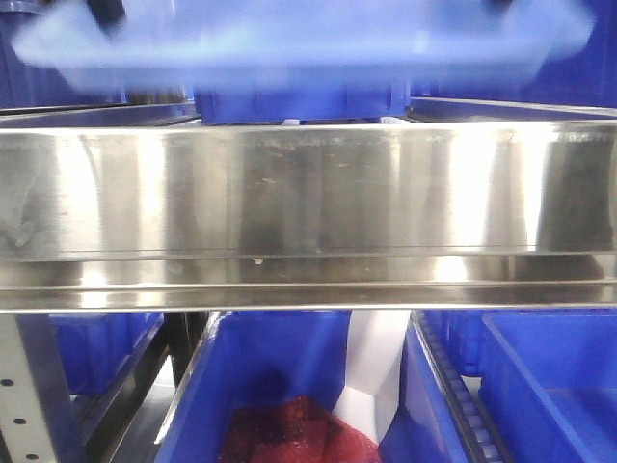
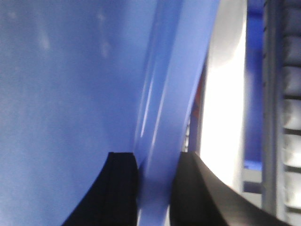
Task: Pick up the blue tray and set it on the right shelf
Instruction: 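Lower the tray onto the upper shelf rollers with both grippers, then open both grippers and withdraw them from the tray rims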
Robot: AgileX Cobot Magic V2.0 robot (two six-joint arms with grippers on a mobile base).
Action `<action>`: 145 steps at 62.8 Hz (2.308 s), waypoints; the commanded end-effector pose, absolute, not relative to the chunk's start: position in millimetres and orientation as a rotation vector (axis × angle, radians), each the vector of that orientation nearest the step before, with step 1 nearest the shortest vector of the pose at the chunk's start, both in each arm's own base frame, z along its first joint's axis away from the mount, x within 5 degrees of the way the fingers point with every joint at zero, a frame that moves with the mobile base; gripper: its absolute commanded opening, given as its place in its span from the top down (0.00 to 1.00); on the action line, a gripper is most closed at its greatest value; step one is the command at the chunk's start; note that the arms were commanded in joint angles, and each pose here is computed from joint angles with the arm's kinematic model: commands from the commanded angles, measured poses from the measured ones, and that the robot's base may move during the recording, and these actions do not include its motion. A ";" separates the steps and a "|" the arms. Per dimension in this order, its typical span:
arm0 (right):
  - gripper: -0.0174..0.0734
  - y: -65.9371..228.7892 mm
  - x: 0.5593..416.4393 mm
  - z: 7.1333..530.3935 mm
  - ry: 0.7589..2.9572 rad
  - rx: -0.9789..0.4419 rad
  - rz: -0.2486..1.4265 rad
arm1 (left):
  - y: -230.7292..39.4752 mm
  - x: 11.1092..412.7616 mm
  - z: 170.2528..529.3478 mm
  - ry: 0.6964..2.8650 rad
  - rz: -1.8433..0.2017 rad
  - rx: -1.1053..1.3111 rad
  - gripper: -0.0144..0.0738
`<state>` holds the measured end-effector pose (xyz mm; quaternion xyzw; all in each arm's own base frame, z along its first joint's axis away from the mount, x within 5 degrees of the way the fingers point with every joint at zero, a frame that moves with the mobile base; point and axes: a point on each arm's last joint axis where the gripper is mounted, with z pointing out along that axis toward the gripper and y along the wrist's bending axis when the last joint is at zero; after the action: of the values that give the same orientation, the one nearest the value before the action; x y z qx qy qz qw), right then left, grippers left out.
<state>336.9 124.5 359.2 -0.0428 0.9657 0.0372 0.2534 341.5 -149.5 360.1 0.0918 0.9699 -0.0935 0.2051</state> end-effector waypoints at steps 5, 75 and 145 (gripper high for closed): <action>0.75 135.2 348.9 365.1 2.527 -0.167 0.171 | -157.5 345.4 372.4 2.601 -0.327 0.291 0.89; 0.44 119.7 315.4 410.7 2.378 -0.153 0.213 | -143.7 315.7 413.4 2.454 -0.324 0.342 0.42; 0.75 24.6 68.8 307.7 1.519 -0.287 0.260 | -24.5 47.5 337.2 1.598 -0.408 0.299 0.89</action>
<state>73.4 24.3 294.3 -0.1173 0.7468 0.1119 0.6449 50.3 -25.8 323.9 0.1441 0.7609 -0.1632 0.6112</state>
